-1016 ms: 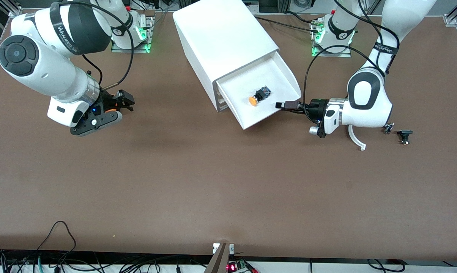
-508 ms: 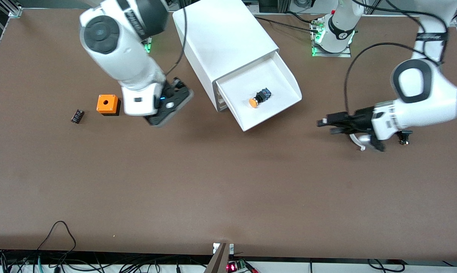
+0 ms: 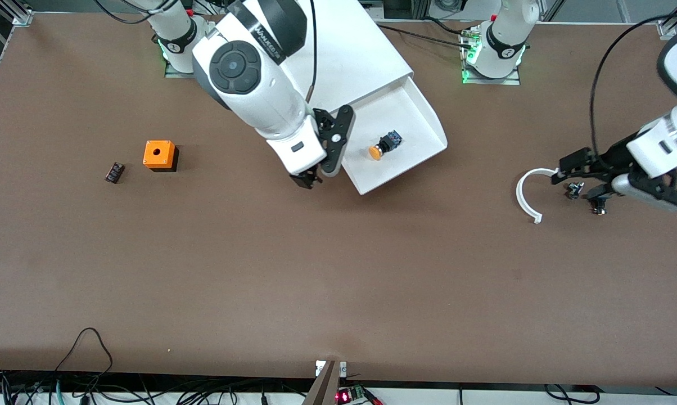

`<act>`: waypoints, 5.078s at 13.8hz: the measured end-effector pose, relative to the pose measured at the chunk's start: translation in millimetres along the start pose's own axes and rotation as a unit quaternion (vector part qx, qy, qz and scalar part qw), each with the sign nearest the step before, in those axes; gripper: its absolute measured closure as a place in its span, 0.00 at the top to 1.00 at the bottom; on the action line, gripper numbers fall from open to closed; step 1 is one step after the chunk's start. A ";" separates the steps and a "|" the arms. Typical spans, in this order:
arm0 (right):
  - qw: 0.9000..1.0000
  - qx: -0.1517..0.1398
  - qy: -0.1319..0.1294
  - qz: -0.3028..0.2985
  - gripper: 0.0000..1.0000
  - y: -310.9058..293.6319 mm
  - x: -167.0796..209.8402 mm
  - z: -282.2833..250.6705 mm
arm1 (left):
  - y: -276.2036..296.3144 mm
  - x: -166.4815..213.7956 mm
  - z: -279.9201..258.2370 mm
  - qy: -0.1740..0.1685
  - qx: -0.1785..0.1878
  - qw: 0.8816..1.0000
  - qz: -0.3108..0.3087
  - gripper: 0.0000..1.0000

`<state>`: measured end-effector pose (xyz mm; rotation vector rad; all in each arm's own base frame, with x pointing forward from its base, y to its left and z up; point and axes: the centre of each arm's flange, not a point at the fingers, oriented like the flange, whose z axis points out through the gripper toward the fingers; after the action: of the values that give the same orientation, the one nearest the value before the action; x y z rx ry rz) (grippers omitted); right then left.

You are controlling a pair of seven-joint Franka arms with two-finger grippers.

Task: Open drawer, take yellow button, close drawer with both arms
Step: 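Reach the right gripper into the drawer while the left gripper withdraws, then lower the right gripper onto the orange-capped button and close it, then lift the button out of the drawer with the right gripper, then carry the button toward the orange box while the left gripper reaches the drawer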

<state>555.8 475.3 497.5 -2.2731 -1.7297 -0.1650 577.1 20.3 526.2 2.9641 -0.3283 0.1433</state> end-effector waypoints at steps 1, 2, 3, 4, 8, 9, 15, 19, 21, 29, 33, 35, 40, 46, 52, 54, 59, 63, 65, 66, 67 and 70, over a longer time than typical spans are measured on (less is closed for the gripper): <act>1.000 0.001 0.004 -0.013 1.00 -6.8 8.3 0.9 | 7.0 -4.9 -15.1 -0.012 0.039 0.999 -0.013 1.00; 1.000 -0.002 0.005 -0.025 1.00 -13.8 15.1 1.0 | 17.1 -9.2 -26.1 -0.024 0.071 0.996 -0.040 1.00; 0.999 -0.006 0.002 -0.044 1.00 -19.6 19.6 2.6 | 26.7 -12.0 -32.9 -0.033 0.092 0.993 -0.069 1.00; 0.997 -0.009 -0.003 -0.074 1.00 -23.0 21.9 6.9 | 32.8 -13.4 -35.1 -0.038 0.103 0.989 -0.095 1.00; 0.986 0.018 -0.025 -0.163 1.00 -25.3 21.2 36.8 | 30.3 -12.9 -28.7 -0.045 0.108 0.985 -0.125 1.00; 0.983 0.026 -0.032 -0.178 1.00 -28.4 20.9 40.9 | 28.5 -13.3 -29.1 -0.045 0.108 0.985 -0.127 1.00; 0.976 0.007 0.010 -0.217 1.00 -44.2 49.2 79.2 | 26.2 -13.7 -29.8 -0.045 0.108 0.984 -0.132 1.00; 0.974 0.005 0.011 -0.225 1.00 -49.8 55.9 105.1 | 26.1 -13.6 -29.7 -0.044 0.108 0.984 -0.134 1.00; 0.974 0.011 0.003 -0.225 1.00 -50.7 54.0 106.6 | 26.2 -13.6 -29.7 -0.044 0.108 0.984 -0.134 1.00; 0.971 0.030 -0.023 -0.238 1.00 -69.3 55.5 116.0 | 25.9 -13.3 -28.5 -0.045 0.108 0.984 -0.135 1.00; 0.969 0.029 -0.024 -0.245 1.00 -85.3 63.8 128.4 | 25.2 -10.4 -29.2 -0.044 0.108 0.984 -0.136 1.00; 0.969 0.028 -0.028 -0.244 1.00 -86.9 64.3 135.6 | 25.0 -8.9 -30.9 -0.042 0.108 0.984 -0.136 1.00; 0.966 0.022 -0.041 -0.253 0.96 -92.6 65.7 145.2 | 23.9 -7.3 -28.6 -0.043 0.108 0.984 -0.136 1.00; 0.960 0.008 -0.060 -0.272 0.89 -107.0 70.3 154.1 | 23.9 -7.2 -28.8 -0.043 0.108 0.984 -0.136 1.00; 0.953 -0.003 -0.079 -0.292 0.41 -114.2 72.0 154.4 | 23.3 -6.9 -27.4 -0.044 0.108 0.984 -0.137 1.00; 0.953 -0.004 -0.078 -0.292 0.41 -114.1 72.4 153.3 | 23.2 -6.9 -27.4 -0.044 0.108 0.984 -0.137 1.00; 0.954 -0.026 -0.057 -0.292 0.41 -113.0 80.1 115.7 | 23.1 -6.8 -27.2 -0.044 0.108 0.984 -0.137 1.00; 0.970 -0.058 -0.032 -0.233 0.41 -75.7 66.1 51.1 | 21.4 -6.9 -26.7 -0.045 0.107 0.984 -0.138 1.00; 0.981 -0.069 -0.024 -0.177 0.41 -54.1 55.2 32.8 | 17.3 -6.8 -23.9 -0.048 0.107 0.983 -0.141 1.00; 0.987 -0.074 -0.021 -0.140 0.41 -45.2 49.9 26.0 | 16.2 -6.4 -22.1 -0.049 0.107 0.983 -0.142 1.00; 0.992 -0.078 -0.021 -0.101 0.41 -34.9 42.4 21.0 | 16.1 -5.9 -20.7 -0.050 0.107 0.983 -0.142 1.00; 0.995 -0.089 -0.035 0.000 0.41 11.8 6.3 17.0 | 22.7 0.2 -8.2 -0.054 0.106 0.981 -0.152 1.00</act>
<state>567.5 483.2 481.1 -2.4307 -1.8170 -0.2522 571.6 -0.2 537.5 3.1932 0.1401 -0.0221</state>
